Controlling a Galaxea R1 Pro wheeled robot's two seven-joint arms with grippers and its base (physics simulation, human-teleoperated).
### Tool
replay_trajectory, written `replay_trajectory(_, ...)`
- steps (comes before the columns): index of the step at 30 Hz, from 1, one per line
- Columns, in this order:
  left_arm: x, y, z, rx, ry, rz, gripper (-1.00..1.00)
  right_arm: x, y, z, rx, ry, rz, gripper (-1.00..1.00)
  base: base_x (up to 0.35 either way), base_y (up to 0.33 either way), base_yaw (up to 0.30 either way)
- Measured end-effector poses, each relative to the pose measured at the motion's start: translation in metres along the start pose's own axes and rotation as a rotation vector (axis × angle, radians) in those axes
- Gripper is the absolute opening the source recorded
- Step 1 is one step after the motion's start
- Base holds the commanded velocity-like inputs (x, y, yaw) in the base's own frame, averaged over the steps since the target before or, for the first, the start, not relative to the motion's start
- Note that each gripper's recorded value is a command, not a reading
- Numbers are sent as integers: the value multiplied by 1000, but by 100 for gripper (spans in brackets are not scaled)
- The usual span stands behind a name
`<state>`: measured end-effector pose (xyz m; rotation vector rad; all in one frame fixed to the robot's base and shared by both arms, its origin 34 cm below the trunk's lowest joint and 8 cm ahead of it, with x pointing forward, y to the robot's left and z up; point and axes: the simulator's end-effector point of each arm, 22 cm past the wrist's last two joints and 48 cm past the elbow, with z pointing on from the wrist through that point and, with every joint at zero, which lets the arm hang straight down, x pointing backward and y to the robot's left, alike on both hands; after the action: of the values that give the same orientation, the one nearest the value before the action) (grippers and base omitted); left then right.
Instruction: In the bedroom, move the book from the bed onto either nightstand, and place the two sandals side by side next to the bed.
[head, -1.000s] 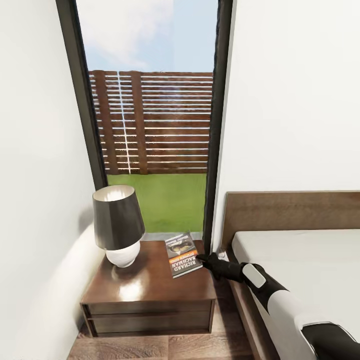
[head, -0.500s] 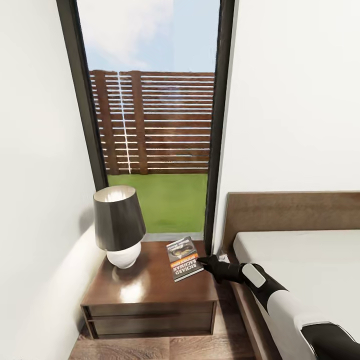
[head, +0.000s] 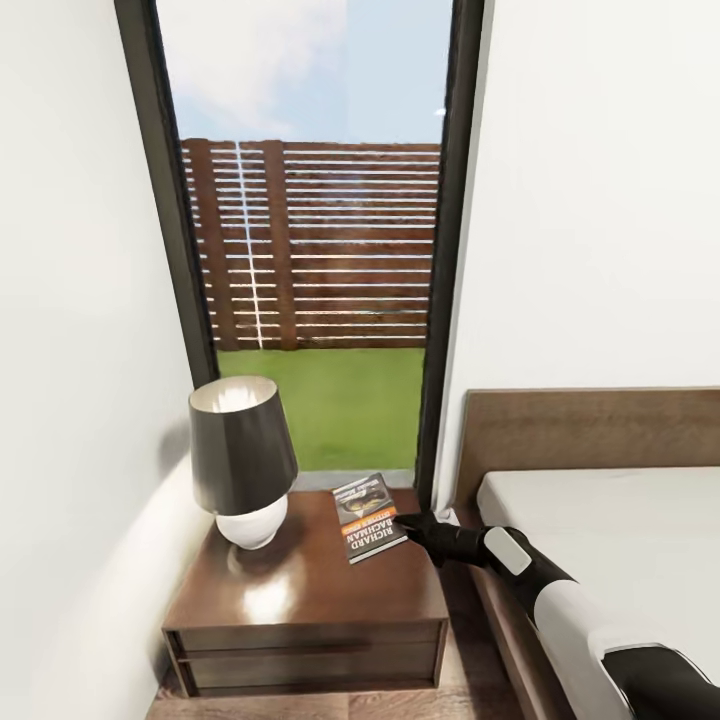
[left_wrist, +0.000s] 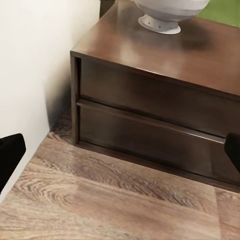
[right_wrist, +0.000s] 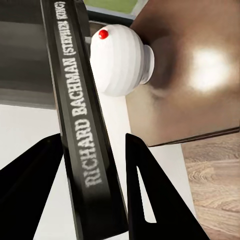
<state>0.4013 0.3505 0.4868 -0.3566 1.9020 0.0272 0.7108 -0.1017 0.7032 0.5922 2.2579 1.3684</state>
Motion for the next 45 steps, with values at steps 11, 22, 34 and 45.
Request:
replay_trajectory(11,0,0,0,-1,1,0,100,0,0,0,1,-1,1,-100,133,18,0)
replay_trajectory(22,5,0,0,-1,22,-9,100,-1,0,0,2,-2,0,-100,134,1,0)
replay_trajectory(34,6,0,0,-1,26,-11,100,-1,0,0,1,-4,2,-100,138,0,0)
replay_trajectory(45,6,0,0,-1,25,-11,100,-1,0,0,0,-5,2,-100,138,0,0)
